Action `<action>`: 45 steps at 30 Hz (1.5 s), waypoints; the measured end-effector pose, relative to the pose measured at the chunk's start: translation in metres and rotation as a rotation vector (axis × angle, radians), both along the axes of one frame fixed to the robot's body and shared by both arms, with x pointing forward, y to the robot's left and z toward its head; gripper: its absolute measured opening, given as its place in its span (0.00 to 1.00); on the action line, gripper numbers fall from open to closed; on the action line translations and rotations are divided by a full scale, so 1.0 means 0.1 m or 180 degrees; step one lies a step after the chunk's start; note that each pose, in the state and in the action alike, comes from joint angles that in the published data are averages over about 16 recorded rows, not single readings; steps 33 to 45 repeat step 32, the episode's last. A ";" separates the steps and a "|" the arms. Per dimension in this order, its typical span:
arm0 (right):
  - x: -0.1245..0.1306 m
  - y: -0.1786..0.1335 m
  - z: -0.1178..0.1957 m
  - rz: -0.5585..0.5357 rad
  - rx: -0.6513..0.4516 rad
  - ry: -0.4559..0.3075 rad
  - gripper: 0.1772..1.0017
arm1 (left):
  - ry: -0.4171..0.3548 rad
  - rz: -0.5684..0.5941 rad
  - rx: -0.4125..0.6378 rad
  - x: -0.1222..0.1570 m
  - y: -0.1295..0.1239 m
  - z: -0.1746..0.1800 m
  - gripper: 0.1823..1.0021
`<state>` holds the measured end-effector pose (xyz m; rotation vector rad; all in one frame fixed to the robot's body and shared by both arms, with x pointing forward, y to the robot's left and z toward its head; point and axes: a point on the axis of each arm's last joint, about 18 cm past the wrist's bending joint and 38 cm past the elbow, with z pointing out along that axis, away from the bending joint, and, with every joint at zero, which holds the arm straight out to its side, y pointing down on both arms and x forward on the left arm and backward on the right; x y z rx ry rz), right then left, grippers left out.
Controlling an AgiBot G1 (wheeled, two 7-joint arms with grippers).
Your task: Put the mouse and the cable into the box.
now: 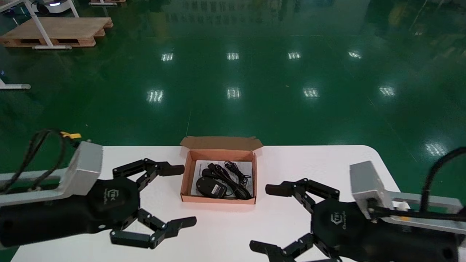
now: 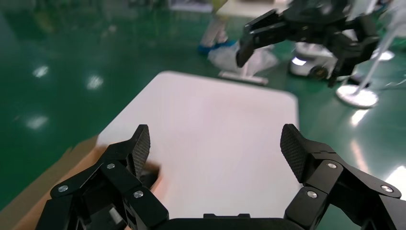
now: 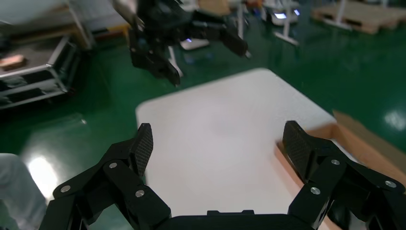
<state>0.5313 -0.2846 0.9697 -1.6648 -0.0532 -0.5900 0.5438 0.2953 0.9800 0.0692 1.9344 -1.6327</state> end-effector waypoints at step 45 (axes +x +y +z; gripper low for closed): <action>-0.60 -0.18 0.24 0.0500 0.0089 -0.0299 1.00 | -0.0082 -0.0697 -0.0146 -0.73 0.05 0.13 1.00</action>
